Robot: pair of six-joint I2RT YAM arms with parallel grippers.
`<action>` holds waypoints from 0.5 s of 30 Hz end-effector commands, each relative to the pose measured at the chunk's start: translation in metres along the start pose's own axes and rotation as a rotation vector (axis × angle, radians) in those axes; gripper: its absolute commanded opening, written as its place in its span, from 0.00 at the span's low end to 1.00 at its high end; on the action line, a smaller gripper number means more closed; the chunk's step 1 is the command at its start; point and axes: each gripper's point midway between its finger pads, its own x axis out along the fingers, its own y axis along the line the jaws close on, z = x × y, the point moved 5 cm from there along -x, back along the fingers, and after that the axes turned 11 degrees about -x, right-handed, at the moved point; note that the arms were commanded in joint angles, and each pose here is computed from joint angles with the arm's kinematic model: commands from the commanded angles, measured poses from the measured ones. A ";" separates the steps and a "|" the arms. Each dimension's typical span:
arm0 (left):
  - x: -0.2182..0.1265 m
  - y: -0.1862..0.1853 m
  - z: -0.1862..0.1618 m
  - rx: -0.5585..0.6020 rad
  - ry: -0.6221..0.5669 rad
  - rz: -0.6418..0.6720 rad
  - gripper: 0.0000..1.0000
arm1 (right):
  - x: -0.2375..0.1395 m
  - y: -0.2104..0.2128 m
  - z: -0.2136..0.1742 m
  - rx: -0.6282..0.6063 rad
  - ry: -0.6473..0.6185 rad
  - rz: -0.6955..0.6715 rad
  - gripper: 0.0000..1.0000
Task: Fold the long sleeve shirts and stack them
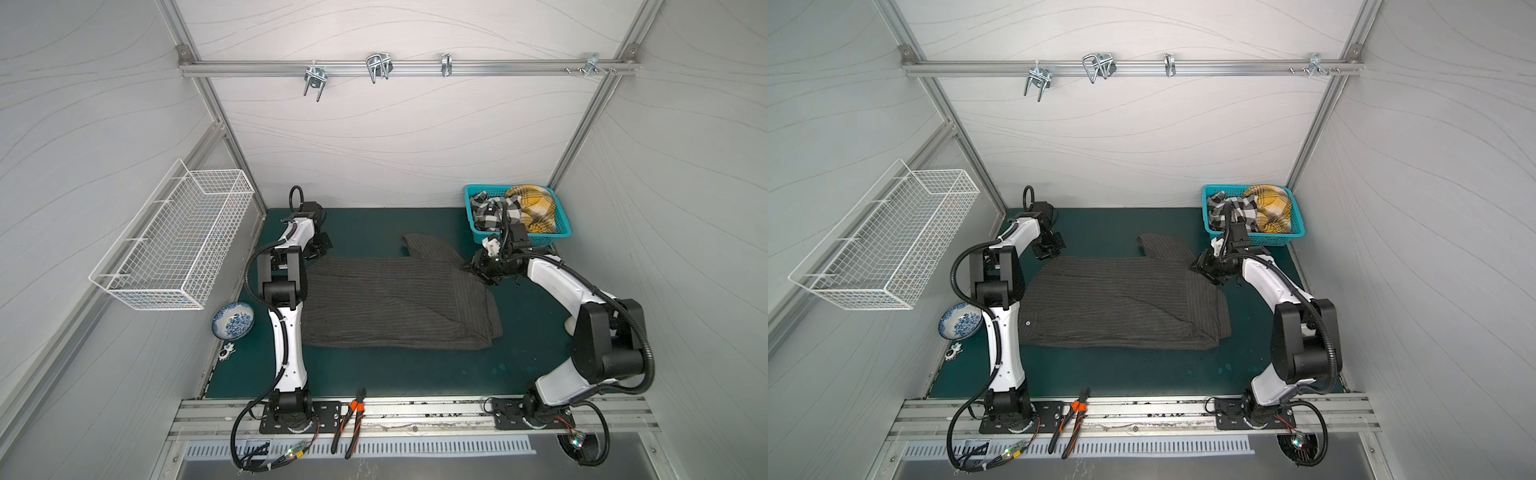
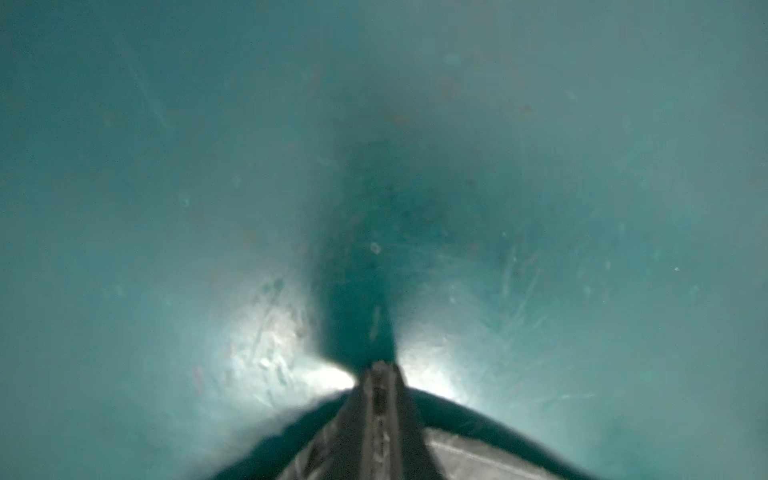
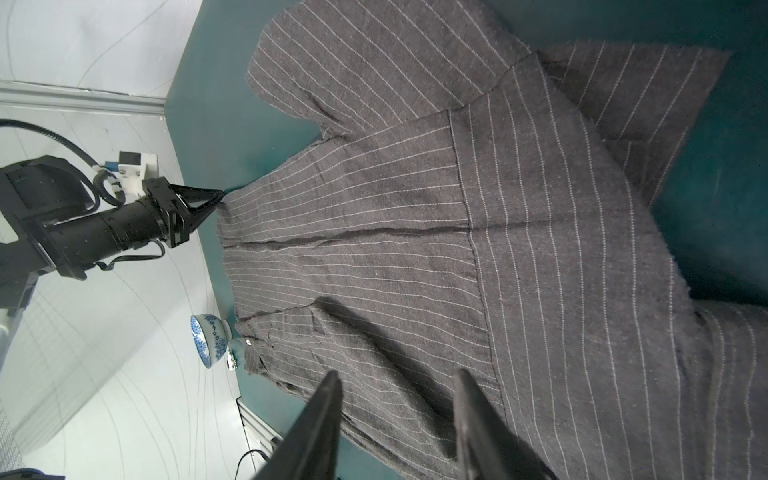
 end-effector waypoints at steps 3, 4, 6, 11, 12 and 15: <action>-0.007 0.007 -0.001 -0.015 -0.013 0.050 0.00 | 0.000 0.006 0.025 -0.052 -0.003 -0.020 0.54; -0.016 0.007 0.000 -0.020 -0.037 0.033 0.00 | 0.002 0.004 0.032 -0.068 -0.009 -0.049 0.55; -0.039 0.007 0.002 -0.036 -0.084 -0.004 0.00 | 0.010 -0.003 0.047 -0.086 0.002 -0.116 0.56; -0.079 0.002 -0.008 -0.053 -0.143 -0.110 0.00 | 0.045 -0.018 0.082 -0.158 0.071 -0.189 0.54; -0.082 0.003 -0.011 -0.054 -0.148 -0.111 0.00 | 0.053 -0.022 0.087 -0.160 0.084 -0.185 0.53; -0.086 0.006 -0.018 -0.073 -0.141 -0.117 0.00 | 0.075 -0.032 0.102 -0.174 0.114 -0.191 0.50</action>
